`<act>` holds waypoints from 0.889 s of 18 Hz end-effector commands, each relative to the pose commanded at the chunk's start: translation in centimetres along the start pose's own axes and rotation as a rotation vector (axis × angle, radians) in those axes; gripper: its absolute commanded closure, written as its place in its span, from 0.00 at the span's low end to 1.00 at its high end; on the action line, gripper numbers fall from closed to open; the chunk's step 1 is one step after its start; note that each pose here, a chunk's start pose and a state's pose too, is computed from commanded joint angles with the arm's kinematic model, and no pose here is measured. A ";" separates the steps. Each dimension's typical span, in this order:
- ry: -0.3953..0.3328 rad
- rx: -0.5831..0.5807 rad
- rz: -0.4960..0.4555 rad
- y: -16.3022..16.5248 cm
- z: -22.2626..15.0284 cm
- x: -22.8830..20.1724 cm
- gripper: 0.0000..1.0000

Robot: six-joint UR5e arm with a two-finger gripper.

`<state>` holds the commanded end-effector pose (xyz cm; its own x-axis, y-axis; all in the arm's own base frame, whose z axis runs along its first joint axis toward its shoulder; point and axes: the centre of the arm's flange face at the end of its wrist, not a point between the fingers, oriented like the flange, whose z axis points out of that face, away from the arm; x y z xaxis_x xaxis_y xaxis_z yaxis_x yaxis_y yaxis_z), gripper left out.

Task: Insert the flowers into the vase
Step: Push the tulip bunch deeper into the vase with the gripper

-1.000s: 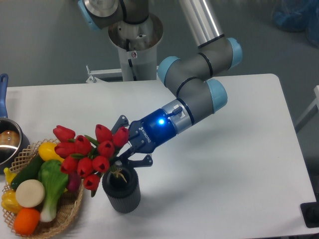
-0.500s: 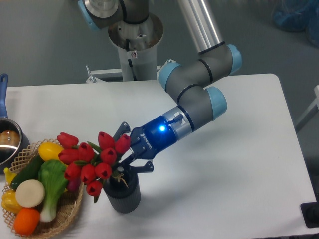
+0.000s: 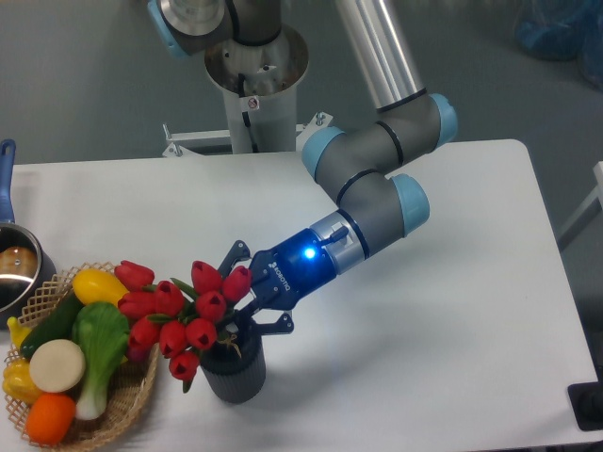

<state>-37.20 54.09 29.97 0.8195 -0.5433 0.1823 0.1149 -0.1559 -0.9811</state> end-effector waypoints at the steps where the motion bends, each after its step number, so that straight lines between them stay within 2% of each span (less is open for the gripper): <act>1: 0.000 0.000 0.000 0.0 0.0 0.0 0.65; 16: 0.004 0.000 0.031 2.9 0.2 0.3 0.65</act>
<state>-36.55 53.63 27.20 0.8203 -0.5512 0.1524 0.0900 -0.1388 -0.9862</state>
